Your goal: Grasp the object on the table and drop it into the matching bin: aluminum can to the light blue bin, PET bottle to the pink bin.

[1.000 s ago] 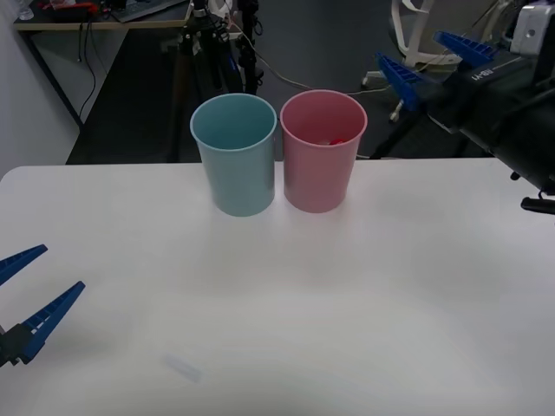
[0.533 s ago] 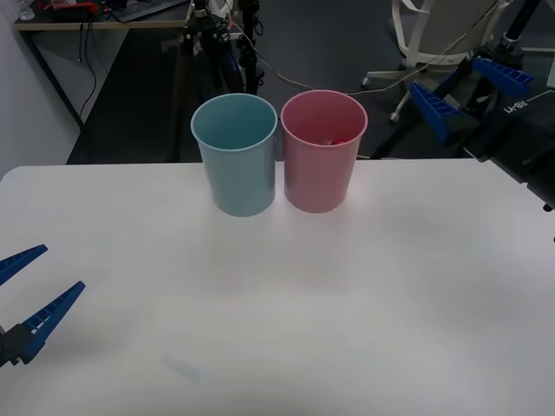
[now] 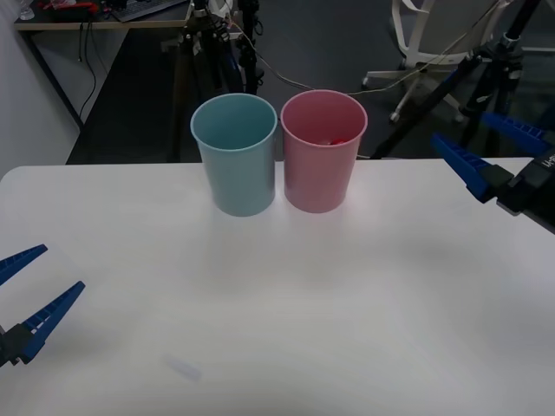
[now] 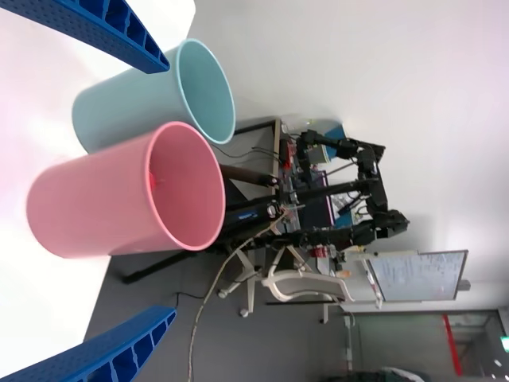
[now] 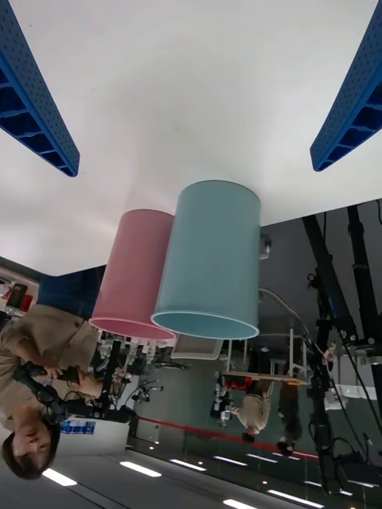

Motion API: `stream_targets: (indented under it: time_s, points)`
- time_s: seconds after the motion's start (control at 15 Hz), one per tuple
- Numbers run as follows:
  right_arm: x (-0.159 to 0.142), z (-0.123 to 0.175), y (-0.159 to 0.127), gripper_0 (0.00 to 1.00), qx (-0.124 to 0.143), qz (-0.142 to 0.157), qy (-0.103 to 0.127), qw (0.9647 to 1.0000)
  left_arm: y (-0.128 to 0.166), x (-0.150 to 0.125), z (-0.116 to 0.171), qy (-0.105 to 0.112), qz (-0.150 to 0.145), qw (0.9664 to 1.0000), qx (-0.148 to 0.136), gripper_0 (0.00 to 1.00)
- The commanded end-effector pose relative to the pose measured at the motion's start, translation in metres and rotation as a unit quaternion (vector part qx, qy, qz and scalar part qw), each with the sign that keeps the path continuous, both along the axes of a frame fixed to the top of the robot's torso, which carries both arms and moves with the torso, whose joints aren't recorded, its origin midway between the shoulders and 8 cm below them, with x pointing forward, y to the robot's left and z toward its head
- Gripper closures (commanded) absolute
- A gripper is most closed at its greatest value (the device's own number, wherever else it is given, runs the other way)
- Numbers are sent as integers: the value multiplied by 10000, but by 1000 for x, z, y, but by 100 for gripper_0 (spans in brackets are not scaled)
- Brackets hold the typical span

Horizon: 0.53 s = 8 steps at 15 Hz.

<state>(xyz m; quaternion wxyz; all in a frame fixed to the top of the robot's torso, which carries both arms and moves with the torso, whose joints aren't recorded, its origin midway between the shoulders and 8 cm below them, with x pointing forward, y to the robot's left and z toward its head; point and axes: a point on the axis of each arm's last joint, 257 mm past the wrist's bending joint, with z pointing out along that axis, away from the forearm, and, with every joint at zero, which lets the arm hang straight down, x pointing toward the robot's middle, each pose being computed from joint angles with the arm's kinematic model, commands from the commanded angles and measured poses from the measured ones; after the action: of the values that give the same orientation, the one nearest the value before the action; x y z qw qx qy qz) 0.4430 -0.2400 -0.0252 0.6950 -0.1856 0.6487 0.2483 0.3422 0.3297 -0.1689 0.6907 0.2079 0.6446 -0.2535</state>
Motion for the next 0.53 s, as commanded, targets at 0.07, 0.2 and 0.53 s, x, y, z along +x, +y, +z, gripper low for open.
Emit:
stream_targets:
  time_s: [0.07, 0.2, 0.53]
  points:
    - [-22, -14, -11, 0, -44, 161, 13, 9999, 0, 0, 0, 0, 0, 10000, 0, 0]
    - [-30, -22, -17, 0, 36, 203, 26, 9998, 0, 0, 0, 0, 0, 10000, 0, 0]
    - [-55, -74, -44, 0, -94, -249, 208, 9994, 0, 0, 0, 0, 0, 10000, 0, 0]
